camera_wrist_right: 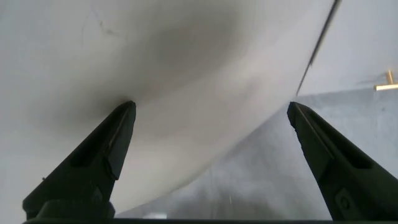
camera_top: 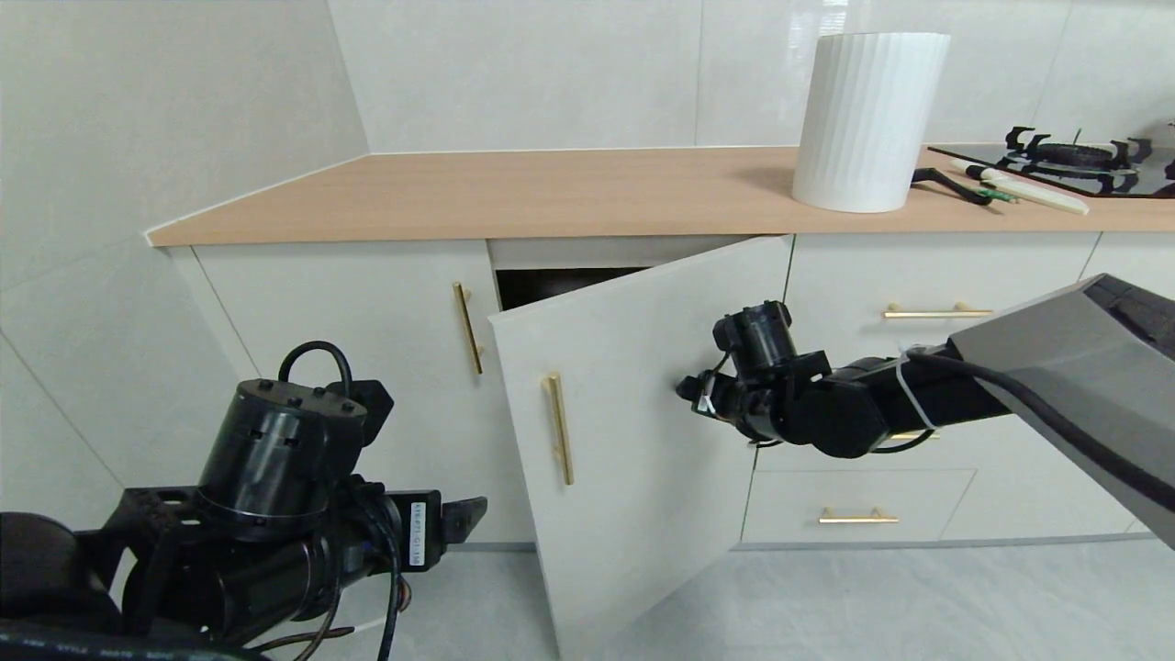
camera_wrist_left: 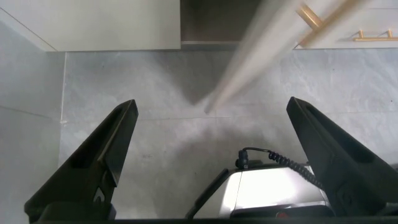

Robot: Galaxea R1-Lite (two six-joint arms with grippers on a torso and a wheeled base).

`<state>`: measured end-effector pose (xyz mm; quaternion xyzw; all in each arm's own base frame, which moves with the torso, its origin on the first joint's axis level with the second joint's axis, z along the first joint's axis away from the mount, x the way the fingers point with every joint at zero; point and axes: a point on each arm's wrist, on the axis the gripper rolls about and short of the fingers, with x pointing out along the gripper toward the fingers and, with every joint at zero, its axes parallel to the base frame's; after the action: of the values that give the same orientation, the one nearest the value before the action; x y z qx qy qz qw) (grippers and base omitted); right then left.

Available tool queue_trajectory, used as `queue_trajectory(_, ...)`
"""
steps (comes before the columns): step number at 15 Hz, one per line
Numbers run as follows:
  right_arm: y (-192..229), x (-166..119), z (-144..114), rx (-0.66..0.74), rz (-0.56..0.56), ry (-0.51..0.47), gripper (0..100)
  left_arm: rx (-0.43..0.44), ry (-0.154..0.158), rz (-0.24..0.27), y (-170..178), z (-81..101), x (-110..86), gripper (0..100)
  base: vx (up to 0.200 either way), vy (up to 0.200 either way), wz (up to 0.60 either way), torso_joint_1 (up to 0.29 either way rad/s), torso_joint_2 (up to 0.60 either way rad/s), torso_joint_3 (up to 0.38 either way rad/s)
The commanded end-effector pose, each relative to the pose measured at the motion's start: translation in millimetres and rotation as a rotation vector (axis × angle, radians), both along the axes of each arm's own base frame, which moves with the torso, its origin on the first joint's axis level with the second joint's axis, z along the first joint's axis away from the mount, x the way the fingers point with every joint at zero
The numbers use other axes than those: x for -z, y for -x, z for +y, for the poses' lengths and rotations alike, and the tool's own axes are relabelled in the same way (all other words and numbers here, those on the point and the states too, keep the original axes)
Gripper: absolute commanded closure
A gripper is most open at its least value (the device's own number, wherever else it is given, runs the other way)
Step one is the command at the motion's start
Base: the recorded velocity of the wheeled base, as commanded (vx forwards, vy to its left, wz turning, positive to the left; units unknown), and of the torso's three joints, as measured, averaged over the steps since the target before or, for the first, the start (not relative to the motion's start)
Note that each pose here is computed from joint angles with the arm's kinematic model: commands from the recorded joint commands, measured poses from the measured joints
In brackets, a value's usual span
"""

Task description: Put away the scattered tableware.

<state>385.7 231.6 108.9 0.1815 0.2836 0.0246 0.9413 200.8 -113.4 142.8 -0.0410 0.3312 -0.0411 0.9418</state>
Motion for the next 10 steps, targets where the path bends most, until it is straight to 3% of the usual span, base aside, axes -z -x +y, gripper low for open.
queue_trajectory(1, -9, 9, 5, 0.024, -0.002, -0.001, 0, -0.003, 0.002, -0.003, 0, 0.3, -0.4, 0, 0.000, 0.000, 0.00, 0.000, 0.00, 0.000)
queue_trajectory(10, -47, 10, -8, 0.224, -0.093, -0.022, 0, -0.003, -0.002, 0.007, -1, -0.1, 1.9, 0, 0.000, 0.000, 0.00, 0.000, 0.00, 0.000)
